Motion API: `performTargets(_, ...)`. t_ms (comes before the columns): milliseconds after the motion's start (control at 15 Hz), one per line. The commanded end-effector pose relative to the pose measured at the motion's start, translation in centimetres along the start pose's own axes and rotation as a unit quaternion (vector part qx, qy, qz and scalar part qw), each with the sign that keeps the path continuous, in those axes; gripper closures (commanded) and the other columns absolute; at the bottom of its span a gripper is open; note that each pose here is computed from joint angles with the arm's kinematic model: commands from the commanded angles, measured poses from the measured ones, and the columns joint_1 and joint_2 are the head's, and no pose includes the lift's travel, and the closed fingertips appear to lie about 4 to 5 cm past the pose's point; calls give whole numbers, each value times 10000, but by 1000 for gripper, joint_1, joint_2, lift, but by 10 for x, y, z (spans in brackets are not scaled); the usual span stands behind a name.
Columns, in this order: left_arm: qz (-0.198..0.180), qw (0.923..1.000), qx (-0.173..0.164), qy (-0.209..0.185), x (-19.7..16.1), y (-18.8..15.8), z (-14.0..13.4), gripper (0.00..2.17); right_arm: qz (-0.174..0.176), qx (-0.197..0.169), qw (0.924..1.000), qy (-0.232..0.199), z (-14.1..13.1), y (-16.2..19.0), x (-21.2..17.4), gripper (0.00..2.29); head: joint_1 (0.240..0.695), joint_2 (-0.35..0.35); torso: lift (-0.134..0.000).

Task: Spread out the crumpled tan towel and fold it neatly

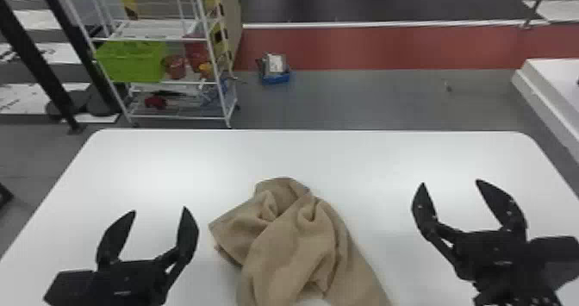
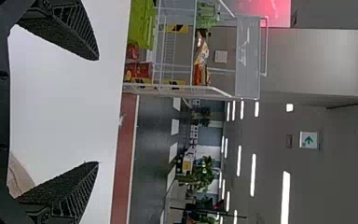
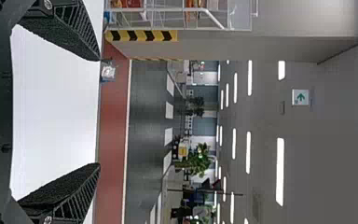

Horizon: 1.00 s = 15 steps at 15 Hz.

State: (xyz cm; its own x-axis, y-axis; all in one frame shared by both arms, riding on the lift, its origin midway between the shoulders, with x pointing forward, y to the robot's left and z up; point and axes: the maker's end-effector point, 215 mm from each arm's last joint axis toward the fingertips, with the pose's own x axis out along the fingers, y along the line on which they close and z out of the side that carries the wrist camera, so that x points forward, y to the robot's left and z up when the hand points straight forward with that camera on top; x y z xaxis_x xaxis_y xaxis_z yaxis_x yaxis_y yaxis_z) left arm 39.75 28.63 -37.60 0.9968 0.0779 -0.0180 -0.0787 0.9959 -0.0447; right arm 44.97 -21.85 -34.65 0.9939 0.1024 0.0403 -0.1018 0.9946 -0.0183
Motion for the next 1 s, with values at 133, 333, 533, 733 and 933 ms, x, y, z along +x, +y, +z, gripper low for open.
performTargets(133,-7,10000,7,16,-2,0,-1,80,518,335,9980,160,9,33,6,70,695,108,-122)
performTargets(333,-8,10000,6,1,-2,0,0,80,996,423,9927,529,3,54,10,70,695,136,-122)
performTargets(533,-16,10000,5,-7,-1,-1,1,80,1412,614,9829,1014,-11,70,13,80,695,170,-122)
performTargets(733,-8,10000,6,1,-2,0,0,80,1661,944,9680,1625,-25,90,28,103,695,183,-122)
performTargets(933,-9,10000,5,-6,-2,0,1,80,1962,1102,9585,1751,-14,119,42,117,695,208,-122)
